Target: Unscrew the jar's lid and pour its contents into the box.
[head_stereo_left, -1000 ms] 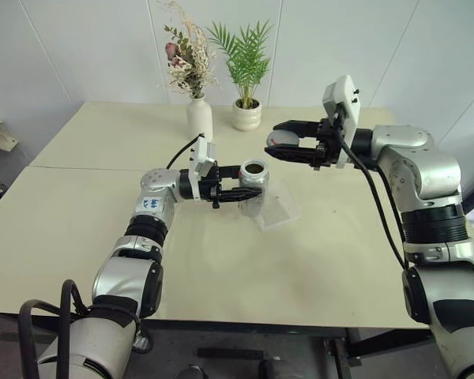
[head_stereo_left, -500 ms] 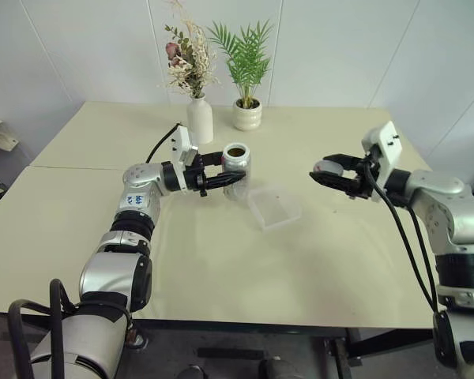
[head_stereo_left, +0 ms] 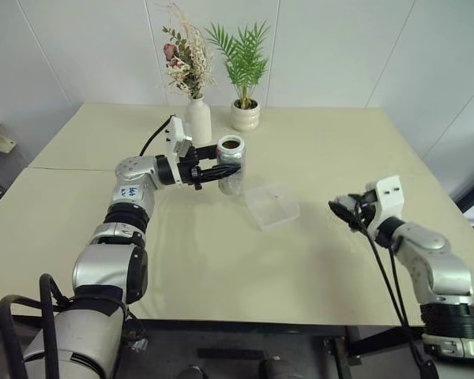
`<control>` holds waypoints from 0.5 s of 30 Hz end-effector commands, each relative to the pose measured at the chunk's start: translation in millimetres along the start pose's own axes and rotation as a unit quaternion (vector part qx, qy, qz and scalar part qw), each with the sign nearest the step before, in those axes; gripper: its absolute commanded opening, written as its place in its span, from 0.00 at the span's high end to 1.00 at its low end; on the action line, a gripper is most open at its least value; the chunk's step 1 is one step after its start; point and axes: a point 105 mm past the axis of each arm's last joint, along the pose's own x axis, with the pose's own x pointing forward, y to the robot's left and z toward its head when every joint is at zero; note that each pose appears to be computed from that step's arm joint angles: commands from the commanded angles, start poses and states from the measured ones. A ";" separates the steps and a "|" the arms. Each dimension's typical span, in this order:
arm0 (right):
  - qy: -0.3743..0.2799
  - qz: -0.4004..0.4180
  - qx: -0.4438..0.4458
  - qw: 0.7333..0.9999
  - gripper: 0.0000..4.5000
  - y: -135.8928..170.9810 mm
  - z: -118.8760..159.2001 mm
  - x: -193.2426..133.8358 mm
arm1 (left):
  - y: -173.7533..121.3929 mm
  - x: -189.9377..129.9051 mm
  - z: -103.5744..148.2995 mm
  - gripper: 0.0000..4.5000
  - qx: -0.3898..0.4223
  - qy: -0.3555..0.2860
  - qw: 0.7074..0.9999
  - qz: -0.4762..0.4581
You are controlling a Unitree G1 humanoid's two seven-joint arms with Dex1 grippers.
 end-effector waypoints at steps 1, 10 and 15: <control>-0.032 -0.036 0.005 0.999 0.44 -9.2 9.9 -3.8 | 5.0 -0.9 16.1 0.50 0.027 -0.003 1.000 0.000; 0.019 -0.065 -0.002 0.998 0.20 -17.9 -23.4 -8.4 | 3.9 -4.4 13.0 0.50 0.023 0.002 1.000 -0.001; 0.000 -0.070 -0.016 0.997 0.01 -20.9 -15.8 -11.0 | 4.2 -4.2 12.2 0.50 0.022 0.005 1.000 0.000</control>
